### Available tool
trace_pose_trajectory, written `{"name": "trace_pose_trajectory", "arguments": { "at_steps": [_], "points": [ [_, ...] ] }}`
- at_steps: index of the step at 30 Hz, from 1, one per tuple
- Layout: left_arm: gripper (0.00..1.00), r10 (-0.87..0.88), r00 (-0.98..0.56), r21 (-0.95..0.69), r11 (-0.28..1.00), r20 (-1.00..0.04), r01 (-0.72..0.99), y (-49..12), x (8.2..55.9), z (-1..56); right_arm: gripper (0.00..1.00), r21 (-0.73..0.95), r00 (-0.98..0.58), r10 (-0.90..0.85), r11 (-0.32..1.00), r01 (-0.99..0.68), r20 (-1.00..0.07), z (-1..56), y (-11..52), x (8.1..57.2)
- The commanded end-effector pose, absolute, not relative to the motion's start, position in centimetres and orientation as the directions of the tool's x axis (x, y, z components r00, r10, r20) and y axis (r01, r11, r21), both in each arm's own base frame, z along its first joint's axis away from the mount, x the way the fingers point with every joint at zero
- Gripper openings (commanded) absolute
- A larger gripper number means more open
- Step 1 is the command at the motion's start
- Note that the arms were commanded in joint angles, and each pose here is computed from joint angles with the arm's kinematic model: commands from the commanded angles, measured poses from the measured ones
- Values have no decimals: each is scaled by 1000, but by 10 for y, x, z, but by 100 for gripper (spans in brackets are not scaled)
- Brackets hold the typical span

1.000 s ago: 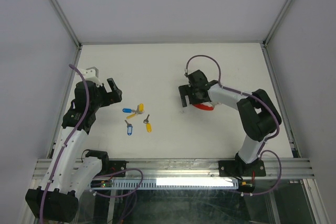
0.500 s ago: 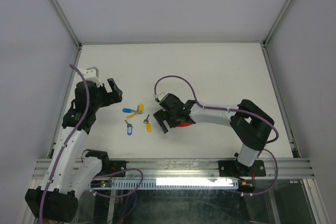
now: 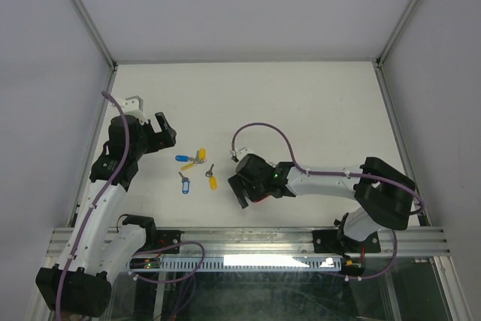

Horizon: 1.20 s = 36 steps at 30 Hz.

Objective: Put the keys on the keyring

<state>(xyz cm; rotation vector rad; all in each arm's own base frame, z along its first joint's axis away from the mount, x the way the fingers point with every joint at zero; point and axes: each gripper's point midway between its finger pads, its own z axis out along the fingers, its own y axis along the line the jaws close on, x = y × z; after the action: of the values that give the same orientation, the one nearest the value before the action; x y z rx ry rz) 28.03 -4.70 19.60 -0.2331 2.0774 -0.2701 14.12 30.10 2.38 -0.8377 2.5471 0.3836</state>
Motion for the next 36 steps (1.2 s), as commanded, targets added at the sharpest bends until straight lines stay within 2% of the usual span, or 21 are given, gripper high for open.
{"name": "trace_pose_trajectory", "arguments": {
  "at_steps": [1,5,14,19,24,33,36],
  "points": [
    [99,-273,-469,-305,952,-840,-9,-55,288,204,90,44,-833,-430,880,-473,-348,2,242,131],
    [99,-272,-473,-305,952,-838,-6,-56,288,203,90,71,-864,-336,919,-388,-374,9,231,149],
    [99,-274,-470,-303,953,-839,-15,-55,289,203,90,179,-848,-124,952,-248,-515,57,236,199],
    [99,-283,-469,-308,951,-836,-25,-54,289,203,90,155,-851,44,987,-44,-523,60,213,216],
    [99,-297,-467,-314,949,-833,-43,-53,292,202,88,176,-838,136,983,48,-528,64,202,223],
    [99,-291,-482,-322,947,-827,-19,-58,294,200,76,345,-775,250,938,44,-580,92,195,243],
    [99,-287,-487,-321,947,-825,-14,-59,294,199,66,409,-754,271,913,3,-598,95,194,249]
  ]
}}
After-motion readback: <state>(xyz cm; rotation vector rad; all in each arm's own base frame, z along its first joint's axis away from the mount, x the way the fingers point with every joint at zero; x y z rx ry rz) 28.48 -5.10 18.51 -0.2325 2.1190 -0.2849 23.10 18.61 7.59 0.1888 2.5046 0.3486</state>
